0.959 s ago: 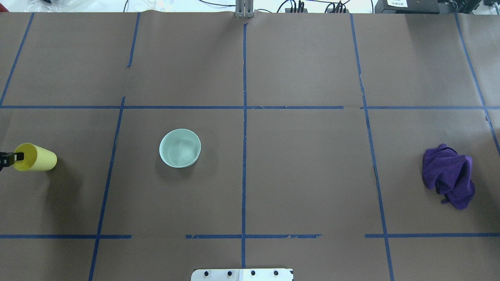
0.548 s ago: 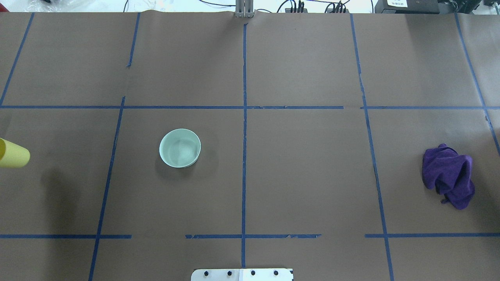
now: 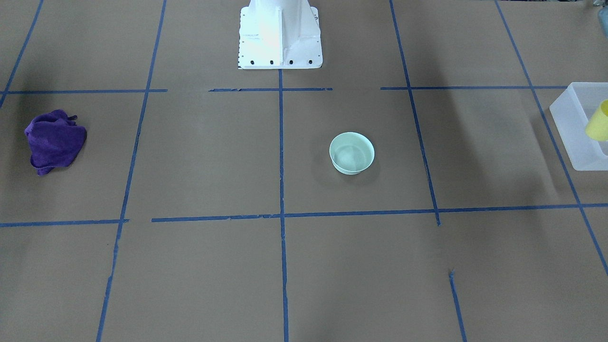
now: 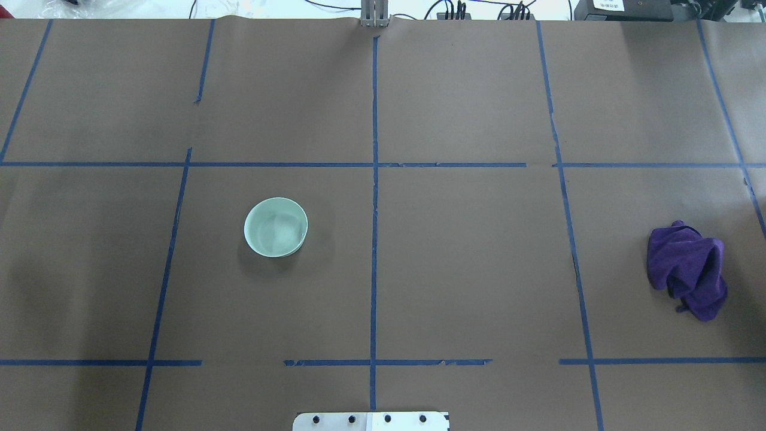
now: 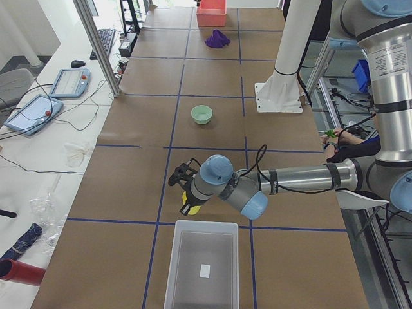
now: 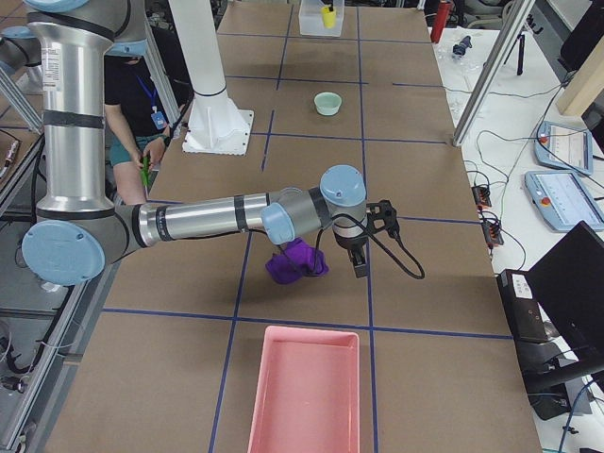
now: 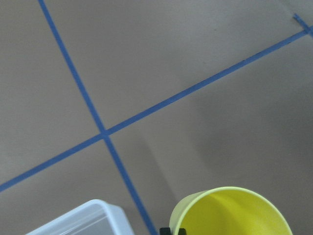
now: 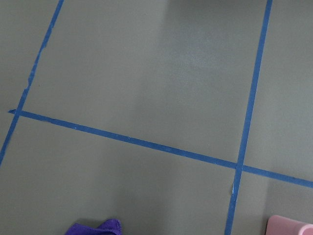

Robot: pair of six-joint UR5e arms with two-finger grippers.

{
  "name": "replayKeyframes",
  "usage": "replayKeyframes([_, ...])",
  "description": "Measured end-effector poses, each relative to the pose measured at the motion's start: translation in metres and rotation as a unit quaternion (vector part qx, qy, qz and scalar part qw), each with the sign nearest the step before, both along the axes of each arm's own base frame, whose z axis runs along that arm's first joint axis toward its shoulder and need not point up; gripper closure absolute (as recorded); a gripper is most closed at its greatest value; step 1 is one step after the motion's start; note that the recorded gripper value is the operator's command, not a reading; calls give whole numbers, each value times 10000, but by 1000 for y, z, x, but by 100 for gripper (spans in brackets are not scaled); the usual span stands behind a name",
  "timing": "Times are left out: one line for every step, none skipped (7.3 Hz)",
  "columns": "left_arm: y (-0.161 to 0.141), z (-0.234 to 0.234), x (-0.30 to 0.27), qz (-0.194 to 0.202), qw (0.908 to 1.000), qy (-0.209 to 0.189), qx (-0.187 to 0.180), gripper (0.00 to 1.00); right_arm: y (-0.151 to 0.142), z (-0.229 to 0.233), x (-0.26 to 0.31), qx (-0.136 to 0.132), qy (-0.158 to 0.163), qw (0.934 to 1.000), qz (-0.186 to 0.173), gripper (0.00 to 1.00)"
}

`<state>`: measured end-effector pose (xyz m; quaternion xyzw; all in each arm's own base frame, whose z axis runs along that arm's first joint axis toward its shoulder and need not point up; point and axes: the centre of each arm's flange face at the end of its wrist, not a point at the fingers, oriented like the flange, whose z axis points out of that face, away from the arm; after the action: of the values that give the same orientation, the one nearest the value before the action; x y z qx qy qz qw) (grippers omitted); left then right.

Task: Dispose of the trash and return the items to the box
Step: 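Lift the yellow cup and drop it into the clear bin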

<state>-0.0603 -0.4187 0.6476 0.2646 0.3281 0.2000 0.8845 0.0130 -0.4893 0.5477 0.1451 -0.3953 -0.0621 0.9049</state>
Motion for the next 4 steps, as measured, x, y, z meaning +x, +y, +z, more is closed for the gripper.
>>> replayKeyframes([-2,16,-18,117,9998,-167,25,100,0,0,0,-4,-1,10000,-1,0])
replayKeyframes([0,33,-25,67,9998,-190,-10,100,0,0,0,-5,-2,10000,-1,0])
replayKeyframes([6,54,-26,-172,9998,-101,-26,100,0,1,0,-6,-2,10000,-1,0])
replayKeyframes([16,78,-21,-407,9992,32,-7,100,0,1,0,-8,-1,10000,0,0])
